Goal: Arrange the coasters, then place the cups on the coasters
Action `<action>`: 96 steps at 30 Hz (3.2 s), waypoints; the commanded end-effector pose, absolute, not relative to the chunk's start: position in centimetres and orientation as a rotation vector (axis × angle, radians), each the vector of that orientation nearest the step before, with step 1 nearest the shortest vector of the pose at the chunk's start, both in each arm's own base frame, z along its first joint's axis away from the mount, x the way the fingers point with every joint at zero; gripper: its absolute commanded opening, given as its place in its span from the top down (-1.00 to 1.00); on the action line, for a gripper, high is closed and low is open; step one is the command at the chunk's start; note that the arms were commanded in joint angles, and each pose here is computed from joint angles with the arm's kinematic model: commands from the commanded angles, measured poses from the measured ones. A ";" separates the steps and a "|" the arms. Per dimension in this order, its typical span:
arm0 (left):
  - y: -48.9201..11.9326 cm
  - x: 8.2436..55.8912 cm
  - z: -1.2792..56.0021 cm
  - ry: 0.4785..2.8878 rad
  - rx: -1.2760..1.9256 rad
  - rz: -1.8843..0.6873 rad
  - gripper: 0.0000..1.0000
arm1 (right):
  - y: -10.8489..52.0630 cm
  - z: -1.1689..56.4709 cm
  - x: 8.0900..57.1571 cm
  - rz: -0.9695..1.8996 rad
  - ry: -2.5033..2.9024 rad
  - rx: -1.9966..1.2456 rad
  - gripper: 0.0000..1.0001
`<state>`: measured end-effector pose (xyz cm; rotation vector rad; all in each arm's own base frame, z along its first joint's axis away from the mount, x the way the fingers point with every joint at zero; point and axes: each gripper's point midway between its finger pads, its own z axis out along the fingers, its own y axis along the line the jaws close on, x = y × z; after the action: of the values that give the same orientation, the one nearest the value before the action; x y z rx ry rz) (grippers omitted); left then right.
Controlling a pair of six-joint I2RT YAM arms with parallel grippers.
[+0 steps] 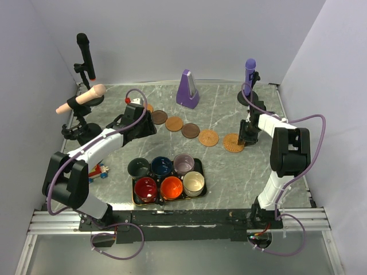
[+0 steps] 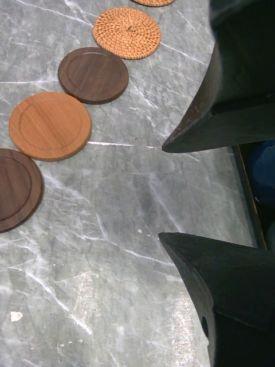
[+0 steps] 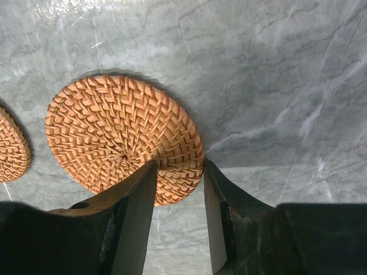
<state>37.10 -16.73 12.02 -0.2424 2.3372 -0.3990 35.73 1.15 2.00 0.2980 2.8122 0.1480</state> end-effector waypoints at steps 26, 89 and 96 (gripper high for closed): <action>-17.4 38.4 13.0 2.301 -0.245 -0.437 -0.25 | 3.8 0.9 33.2 0.174 2.924 0.186 0.19; -10.7 16.3 10.3 2.764 -0.800 -0.383 -0.57 | 12.0 12.8 40.6 0.227 2.386 -0.115 -0.50; -10.7 18.6 8.8 2.731 -0.811 -0.357 -0.36 | 12.1 13.1 40.9 0.216 2.378 -0.144 -0.47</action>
<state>16.67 -10.45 9.26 -0.8034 2.7835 -0.3364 39.33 11.79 11.10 -0.1241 2.4493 0.2209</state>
